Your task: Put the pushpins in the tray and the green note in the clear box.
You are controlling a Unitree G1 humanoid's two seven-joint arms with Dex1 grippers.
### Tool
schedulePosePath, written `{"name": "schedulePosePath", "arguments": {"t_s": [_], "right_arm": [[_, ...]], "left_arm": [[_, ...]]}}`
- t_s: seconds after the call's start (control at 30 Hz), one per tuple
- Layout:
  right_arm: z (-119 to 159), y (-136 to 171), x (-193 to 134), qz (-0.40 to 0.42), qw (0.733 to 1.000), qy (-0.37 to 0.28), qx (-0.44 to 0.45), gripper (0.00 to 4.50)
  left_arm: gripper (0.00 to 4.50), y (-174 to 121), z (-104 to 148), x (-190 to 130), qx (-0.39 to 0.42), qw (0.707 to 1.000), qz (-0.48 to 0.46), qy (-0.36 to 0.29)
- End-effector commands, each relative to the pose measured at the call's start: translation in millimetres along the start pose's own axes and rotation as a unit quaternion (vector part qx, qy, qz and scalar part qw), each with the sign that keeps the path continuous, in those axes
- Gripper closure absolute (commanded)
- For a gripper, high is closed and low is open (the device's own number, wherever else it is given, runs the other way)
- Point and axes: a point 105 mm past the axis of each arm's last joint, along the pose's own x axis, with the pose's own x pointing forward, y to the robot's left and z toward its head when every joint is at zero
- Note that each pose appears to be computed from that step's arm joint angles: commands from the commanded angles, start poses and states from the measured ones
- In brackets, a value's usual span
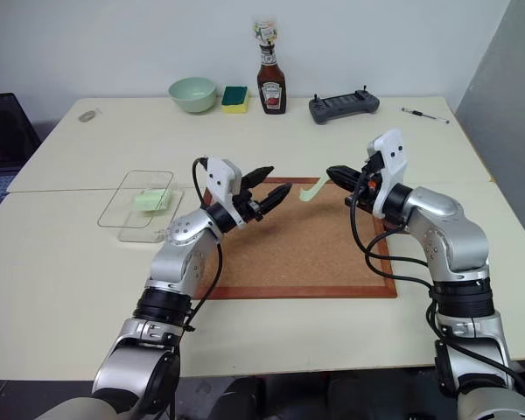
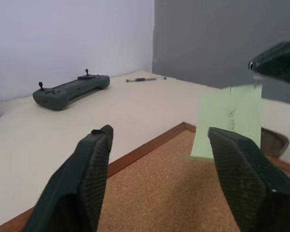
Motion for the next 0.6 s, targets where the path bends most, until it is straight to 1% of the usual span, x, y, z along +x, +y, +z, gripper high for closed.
{"name": "schedulePosePath", "arguments": {"t_s": [0.03, 0.07, 0.1, 0.33, 0.6], "right_arm": [[14.4, 7.4, -1.6, 0.014, 0.999, -0.017, -0.024, 4.50], [14.2, 7.7, -1.4, 0.014, 0.999, -0.017, -0.024, 4.50], [14.1, 8.0, -1.2, 0.014, 0.999, -0.017, -0.023, 4.50], [12.6, 11.9, -1.1, 0.021, 0.999, -0.013, -0.023, 4.50], [12.8, 17.8, 1.0, 0.031, 0.999, -0.012, -0.019, 4.50]], "left_arm": [[0.39, -8.4, 18.5, 3.4, 0.014, 0.999, -0.031, -0.024], [0.17, -9.9, 17.2, 3.1, 0.022, 0.999, -0.037, -0.020], [0.05, -11.1, 15.9, 3.0, 0.029, 0.999, -0.041, -0.016], [0.05, -17.2, 15.7, 10.8, 0.034, 0.998, -0.052, -0.011], [0.05, -36.2, 15.9, 22.2, 0.105, 0.989, -0.105, -0.001]]}}
